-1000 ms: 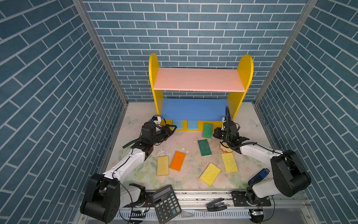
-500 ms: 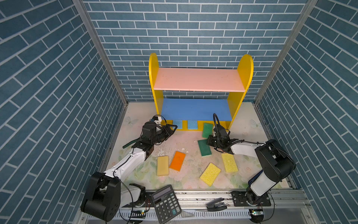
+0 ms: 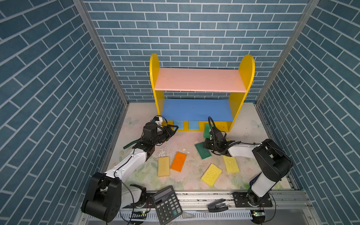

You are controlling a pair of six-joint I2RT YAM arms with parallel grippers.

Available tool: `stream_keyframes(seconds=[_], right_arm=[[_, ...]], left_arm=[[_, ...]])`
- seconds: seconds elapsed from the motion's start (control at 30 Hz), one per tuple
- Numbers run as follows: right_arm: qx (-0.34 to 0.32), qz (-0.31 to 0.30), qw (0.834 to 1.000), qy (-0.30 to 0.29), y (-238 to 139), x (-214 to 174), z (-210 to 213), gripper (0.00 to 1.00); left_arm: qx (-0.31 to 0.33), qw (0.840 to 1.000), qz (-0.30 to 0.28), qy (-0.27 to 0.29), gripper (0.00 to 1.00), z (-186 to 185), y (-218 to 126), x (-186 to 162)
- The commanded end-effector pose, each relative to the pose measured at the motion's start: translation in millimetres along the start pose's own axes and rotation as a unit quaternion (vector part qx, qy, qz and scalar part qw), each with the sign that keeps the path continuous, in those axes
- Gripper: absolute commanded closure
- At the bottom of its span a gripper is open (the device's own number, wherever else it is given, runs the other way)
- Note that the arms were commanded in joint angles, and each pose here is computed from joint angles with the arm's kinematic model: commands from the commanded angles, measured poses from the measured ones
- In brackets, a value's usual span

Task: Place and organize the cleaning sponges onto the shelf
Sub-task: 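Push the upright sponge against the shelf base next to the blue sponges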

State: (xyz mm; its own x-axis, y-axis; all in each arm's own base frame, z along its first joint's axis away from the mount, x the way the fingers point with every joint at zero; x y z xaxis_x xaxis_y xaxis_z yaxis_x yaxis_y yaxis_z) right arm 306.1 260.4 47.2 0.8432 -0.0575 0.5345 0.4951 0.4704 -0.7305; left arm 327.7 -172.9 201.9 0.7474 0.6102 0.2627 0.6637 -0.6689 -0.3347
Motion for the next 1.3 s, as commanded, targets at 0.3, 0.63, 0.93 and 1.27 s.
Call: stream_keyframes(seconds=[0.3, 0.63, 0.93, 1.27], right_arm=[[-0.013, -0.014, 1.0, -0.007, -15.2, 12.3, 4.8, 1.0], [0.001, -0.027, 0.997, 0.07, 1.0, 17.2, -18.5, 1.0], [-0.009, -0.051, 0.995, 0.082, 18.0, 22.2, -33.3, 1.0], [-0.005, -0.083, 0.991, 0.109, 29.5, 44.0, -55.8, 1.0]], left_arm=[[-0.012, 1.0, 0.004, 0.012, 0.41, -10.5, -1.3, -0.2], [-0.014, 1.0, 0.008, 0.014, 0.41, -11.4, -3.6, -2.3], [0.004, 1.0, 0.003, 0.025, 0.41, -5.4, -13.1, -4.5], [0.006, 1.0, 0.003, 0.022, 0.41, -1.1, -13.5, -5.7]])
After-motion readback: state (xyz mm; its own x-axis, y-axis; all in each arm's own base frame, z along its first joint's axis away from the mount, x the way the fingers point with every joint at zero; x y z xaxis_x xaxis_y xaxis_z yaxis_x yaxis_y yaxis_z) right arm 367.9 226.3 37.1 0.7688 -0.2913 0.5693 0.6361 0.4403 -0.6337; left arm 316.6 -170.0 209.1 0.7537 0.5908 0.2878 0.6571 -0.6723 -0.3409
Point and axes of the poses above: each gripper's point midway between its finger pads, its own y axis out along the fingers, its own z axis along the line the jaws close on, x = y × z, the point moved 2 cm from there along -y, back along the fingers, and after that the axes turned 7 degrees about -y, right-handed, at the moved point
